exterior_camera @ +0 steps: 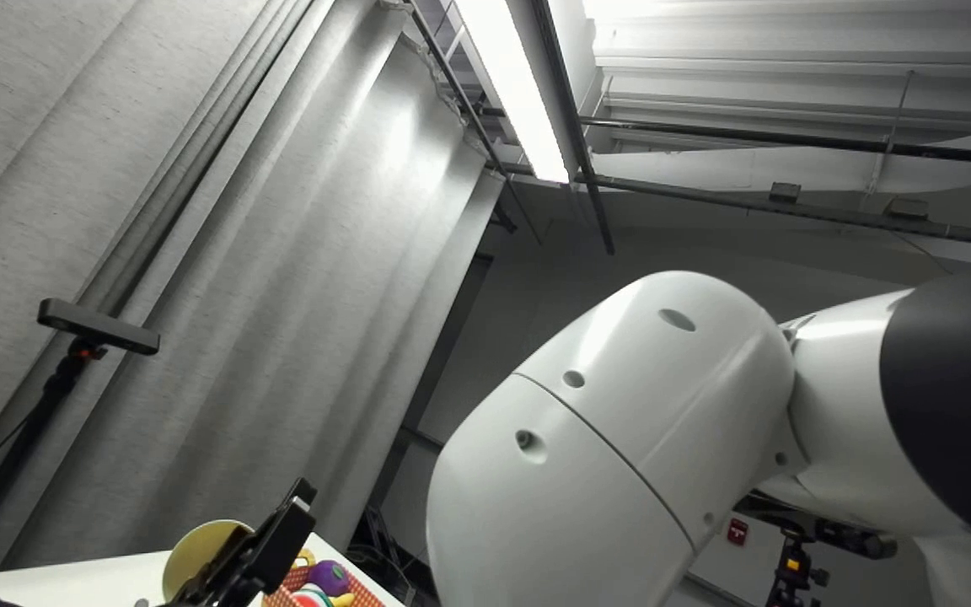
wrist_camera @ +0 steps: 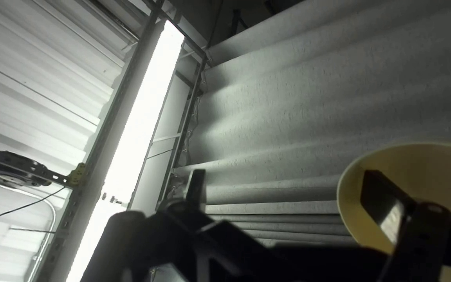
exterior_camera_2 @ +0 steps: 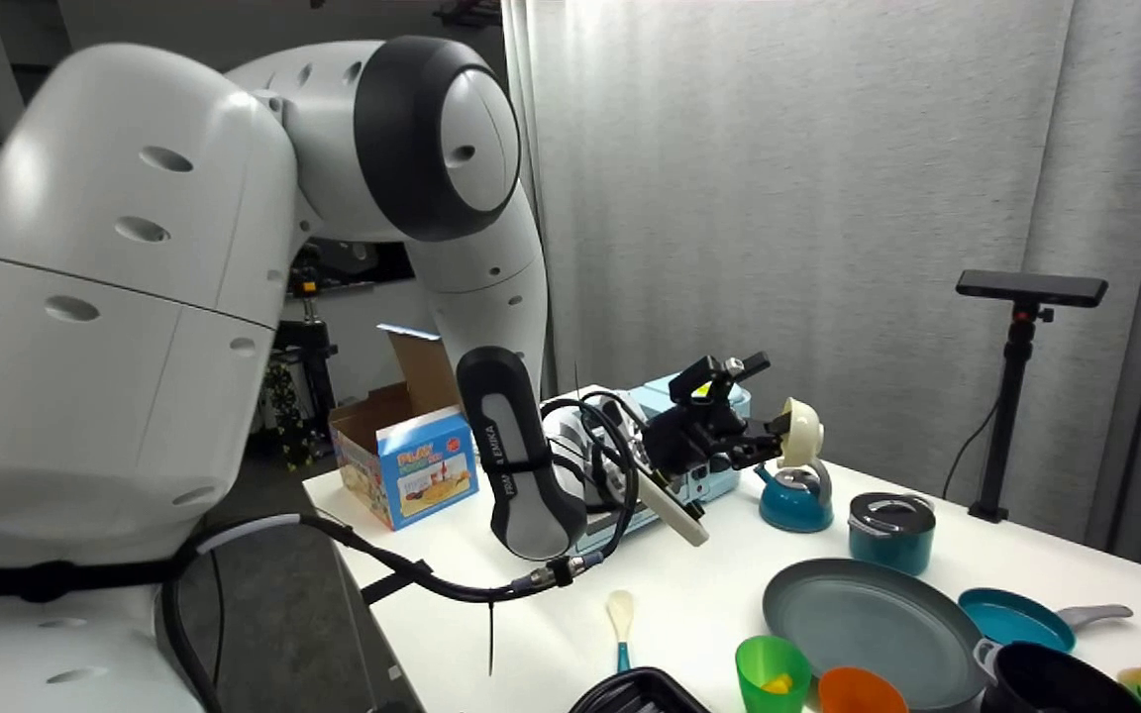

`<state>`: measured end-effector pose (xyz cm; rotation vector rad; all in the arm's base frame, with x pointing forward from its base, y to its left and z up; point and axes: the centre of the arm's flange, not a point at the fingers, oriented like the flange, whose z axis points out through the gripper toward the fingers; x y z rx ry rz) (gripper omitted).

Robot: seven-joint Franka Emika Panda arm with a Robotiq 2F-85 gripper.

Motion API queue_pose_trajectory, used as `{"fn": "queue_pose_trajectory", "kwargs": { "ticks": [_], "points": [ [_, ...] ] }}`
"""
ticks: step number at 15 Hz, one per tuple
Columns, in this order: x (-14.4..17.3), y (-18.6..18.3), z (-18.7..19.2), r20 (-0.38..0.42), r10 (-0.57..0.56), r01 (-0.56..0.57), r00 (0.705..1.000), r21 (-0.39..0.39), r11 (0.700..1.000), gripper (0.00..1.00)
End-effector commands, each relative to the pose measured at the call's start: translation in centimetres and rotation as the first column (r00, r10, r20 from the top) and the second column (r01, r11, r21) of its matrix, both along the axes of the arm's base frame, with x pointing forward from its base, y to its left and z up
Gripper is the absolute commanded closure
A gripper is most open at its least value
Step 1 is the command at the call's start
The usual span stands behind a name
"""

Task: Flip the white object upside down

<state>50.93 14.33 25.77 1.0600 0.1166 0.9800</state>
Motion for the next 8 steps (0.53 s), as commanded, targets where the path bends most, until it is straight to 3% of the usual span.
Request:
{"fn": "queue_pose_trajectory", "kwargs": {
  "ticks": [1,2,3,8],
  "points": [
    [-1.2,-0.9,1.2,0.032,0.025,-0.025,0.999,-0.001,1.0,0.0],
    [-1.4,-0.9,1.2,0.048,0.017,-0.017,0.999,0.002,1.0,0.0],
    [-2.1,-2.3,5.1,0.04,0.036,-0.036,0.999,-0.006,0.999,0.0],
    [-2.9,-5.0,8.5,0.063,0.011,-0.01,0.998,-0.01,1.0,0.0]
  ]
}}
